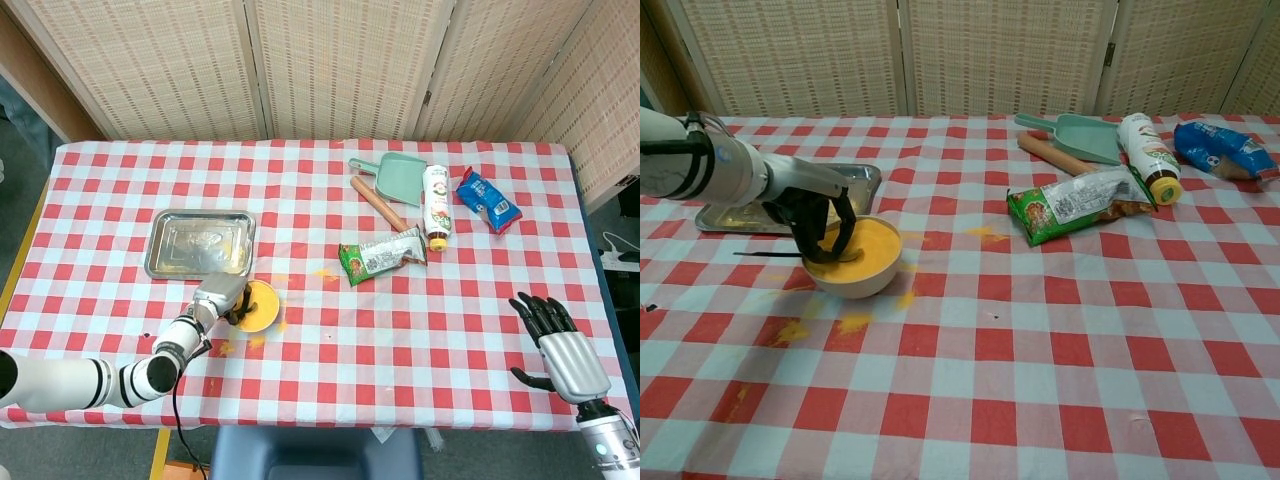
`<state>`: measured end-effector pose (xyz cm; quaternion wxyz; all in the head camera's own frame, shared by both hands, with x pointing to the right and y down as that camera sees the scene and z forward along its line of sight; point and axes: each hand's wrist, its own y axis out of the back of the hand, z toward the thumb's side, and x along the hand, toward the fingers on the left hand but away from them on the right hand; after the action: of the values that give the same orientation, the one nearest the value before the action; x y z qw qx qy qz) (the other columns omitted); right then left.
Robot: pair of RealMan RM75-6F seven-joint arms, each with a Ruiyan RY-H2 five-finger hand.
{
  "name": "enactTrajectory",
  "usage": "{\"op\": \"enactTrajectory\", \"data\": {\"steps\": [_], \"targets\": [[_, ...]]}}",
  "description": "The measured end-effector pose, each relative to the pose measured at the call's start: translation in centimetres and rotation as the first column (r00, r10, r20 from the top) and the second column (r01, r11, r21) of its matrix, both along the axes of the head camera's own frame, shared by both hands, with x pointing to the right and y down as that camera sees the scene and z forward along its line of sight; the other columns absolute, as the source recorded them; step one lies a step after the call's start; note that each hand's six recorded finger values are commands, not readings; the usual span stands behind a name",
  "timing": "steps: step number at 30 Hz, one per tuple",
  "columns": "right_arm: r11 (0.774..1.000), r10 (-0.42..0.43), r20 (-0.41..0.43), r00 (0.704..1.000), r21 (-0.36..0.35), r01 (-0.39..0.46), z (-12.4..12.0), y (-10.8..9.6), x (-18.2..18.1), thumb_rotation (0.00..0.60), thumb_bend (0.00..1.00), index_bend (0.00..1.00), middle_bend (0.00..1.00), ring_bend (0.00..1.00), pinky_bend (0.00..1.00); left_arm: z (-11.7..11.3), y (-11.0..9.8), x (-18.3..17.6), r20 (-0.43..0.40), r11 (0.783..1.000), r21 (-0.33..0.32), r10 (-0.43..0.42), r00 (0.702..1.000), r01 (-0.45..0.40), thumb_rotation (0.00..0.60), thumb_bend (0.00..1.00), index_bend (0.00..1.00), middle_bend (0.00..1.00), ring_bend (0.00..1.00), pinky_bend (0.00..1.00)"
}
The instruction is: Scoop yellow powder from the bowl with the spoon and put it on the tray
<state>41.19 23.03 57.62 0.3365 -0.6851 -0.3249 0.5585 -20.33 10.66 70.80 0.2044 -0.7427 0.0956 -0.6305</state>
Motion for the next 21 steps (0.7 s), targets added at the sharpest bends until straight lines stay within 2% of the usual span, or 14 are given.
{"op": "enactTrajectory", "data": {"steps": [12,16,21], "targets": [[1.000,0.003,-0.011,1.000,-0.005,-0.003,0.3,-0.1,0.1,0.600,0.09,0.00,0.00,0.00,0.00,0.5,-0.9,-0.3,-0.023,0.999,-0.009,-0.040,0.999,0.040,0.600,1.00,0.85,1.00,1.00,1.00],[1.000,0.004,-0.013,1.000,-0.005,-0.004,0.4,-0.1,0.1,0.600,0.09,0.00,0.00,0.00,0.00,0.6,-1.0,-0.3,-0.040,0.998,-0.011,-0.062,0.997,0.061,0.600,0.99,0.77,1.00,1.00,1.00],[1.000,0.004,-0.014,1.000,-0.006,-0.004,0.4,-0.1,0.1,0.600,0.09,0.00,0.00,0.00,0.00,0.6,-1.2,-0.4,-0.059,0.997,-0.019,-0.081,0.995,0.080,0.600,0.93,0.68,1.00,1.00,1.00]]}}
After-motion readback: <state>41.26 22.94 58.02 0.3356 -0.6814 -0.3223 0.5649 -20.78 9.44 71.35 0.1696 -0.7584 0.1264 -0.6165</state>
